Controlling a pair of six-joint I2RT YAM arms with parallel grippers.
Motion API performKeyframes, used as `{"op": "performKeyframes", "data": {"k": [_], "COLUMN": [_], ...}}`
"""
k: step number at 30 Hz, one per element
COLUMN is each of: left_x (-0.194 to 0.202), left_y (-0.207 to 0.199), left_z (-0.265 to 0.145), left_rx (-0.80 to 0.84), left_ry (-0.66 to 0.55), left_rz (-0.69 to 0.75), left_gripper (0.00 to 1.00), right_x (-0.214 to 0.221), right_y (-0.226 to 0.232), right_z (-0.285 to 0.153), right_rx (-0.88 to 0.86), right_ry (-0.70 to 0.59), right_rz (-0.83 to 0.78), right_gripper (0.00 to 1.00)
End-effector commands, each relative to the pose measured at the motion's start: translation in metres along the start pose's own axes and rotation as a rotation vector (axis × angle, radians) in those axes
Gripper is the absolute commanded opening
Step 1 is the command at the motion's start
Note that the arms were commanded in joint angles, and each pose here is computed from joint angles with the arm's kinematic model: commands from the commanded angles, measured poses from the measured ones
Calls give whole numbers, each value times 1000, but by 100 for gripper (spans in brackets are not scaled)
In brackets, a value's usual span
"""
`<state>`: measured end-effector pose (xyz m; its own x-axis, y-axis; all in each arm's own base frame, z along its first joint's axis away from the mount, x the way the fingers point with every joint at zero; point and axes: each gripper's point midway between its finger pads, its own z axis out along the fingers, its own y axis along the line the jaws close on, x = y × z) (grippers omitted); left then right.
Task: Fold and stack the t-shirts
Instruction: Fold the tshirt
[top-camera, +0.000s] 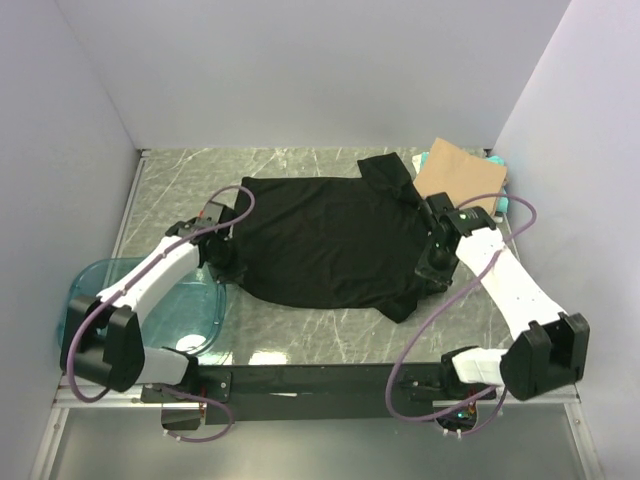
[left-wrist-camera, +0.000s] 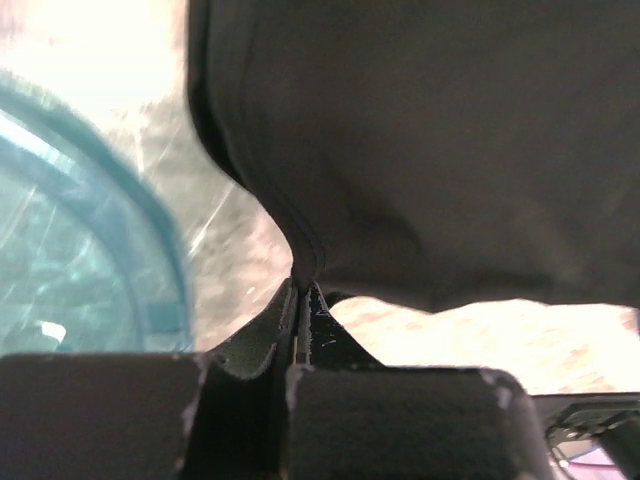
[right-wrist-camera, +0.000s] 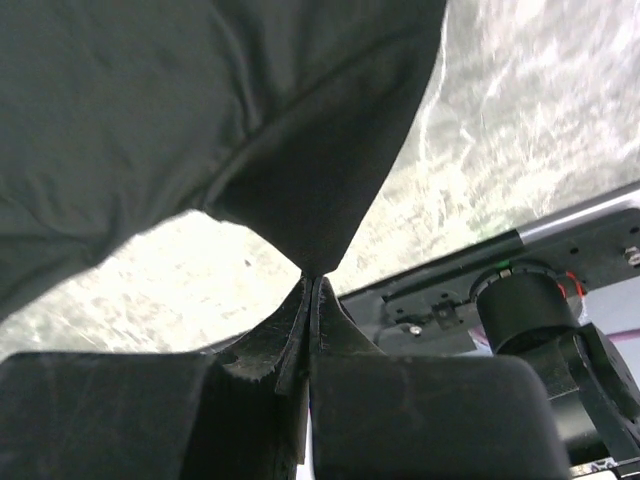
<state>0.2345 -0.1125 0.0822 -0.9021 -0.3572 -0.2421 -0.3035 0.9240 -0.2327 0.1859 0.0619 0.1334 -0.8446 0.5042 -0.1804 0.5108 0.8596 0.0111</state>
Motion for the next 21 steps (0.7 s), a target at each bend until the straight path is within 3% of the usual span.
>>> {"op": "performKeyframes", "data": {"k": [1,21], "left_x": [-26,-105], "left_y": [-22,-22], "left_z": [-6,12], "left_rx": [66,106], "left_ry": [-51,-88], "left_rz": [0,-115], "left_gripper": [1,1], "right_x": [-30,-148], "right_y": [13,73], "right_z": [-5,0], "right_rx": [-12,0], "right_ry": [-73,-156], "right_rz": [17,12], "right_gripper": [0,0]}}
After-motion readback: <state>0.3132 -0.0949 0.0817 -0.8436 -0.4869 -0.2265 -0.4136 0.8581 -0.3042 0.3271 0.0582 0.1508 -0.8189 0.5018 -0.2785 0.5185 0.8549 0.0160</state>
